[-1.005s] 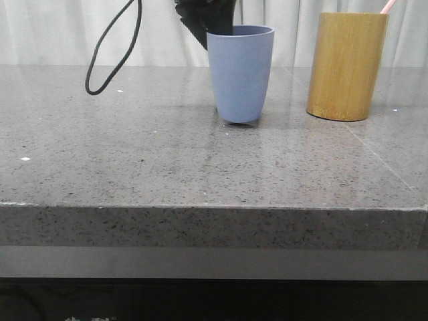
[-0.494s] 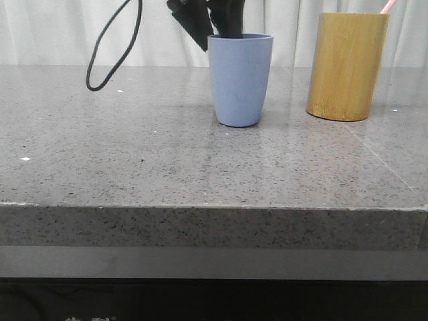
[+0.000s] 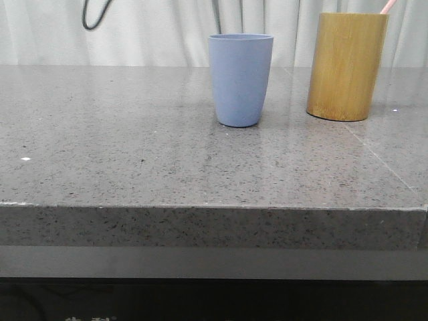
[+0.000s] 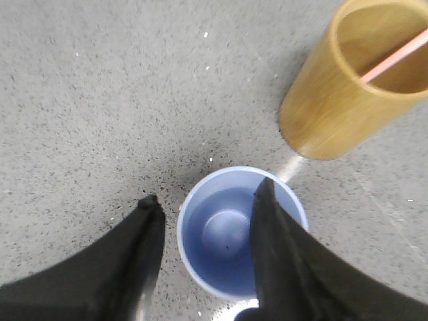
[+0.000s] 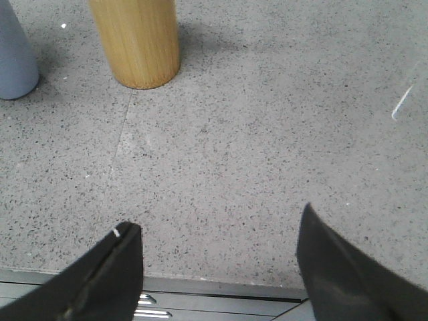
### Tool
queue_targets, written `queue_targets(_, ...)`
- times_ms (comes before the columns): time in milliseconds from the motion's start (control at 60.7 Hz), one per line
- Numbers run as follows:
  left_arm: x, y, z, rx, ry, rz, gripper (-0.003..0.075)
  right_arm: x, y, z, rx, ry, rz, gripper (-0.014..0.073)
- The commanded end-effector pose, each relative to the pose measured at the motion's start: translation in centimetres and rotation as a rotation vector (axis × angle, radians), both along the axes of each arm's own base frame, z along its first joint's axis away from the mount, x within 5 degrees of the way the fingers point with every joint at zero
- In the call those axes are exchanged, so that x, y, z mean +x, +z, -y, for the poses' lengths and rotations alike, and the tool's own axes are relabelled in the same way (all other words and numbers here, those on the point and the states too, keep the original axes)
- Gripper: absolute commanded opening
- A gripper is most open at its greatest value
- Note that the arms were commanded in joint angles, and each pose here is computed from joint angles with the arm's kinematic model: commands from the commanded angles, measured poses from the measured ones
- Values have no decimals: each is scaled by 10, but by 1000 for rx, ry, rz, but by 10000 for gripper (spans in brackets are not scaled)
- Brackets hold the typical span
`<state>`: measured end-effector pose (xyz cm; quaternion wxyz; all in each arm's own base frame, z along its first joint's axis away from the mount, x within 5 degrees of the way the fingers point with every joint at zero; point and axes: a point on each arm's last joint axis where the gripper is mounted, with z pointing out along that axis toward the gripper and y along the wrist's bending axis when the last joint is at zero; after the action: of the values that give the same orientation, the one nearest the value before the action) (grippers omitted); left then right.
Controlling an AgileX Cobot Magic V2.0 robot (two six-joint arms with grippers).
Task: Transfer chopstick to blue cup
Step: 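Open the left gripper and lift it away from the cup, then reach the right gripper into the bamboo holder and grasp the pink stick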
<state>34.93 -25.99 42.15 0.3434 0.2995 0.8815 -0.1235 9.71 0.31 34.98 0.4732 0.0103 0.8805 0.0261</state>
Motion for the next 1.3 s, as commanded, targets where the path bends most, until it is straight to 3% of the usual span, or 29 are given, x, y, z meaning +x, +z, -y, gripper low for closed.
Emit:
queue_targets(0,-37,56,-22,-106,-11,101,313,4,14,1,-7,-3,84,510)
queue_targets(231,-85,92,-54,-172,-28,136,313,3,14,1,-7,-3,77,510)
queue_targets(412,-120,88,-80,-194,-21,158,313,4,14,1,-7,-3,86,510)
queue_targets(593,-154,64,-106,-247,-9,209,313,4,14,1,-7,-3,86,510)
queue_targets(1021,-230,-23,-163,-297,10,243,313,4,14,1,-7,-3,88,510)
queue_targets(1186,-244,-34,-174,-338,14,296,313,7,19,1,-14,-9,147,510)
queue_targets(1285,-246,-37,-176,-341,15,301,313,16,27,4,50,-66,218,510)
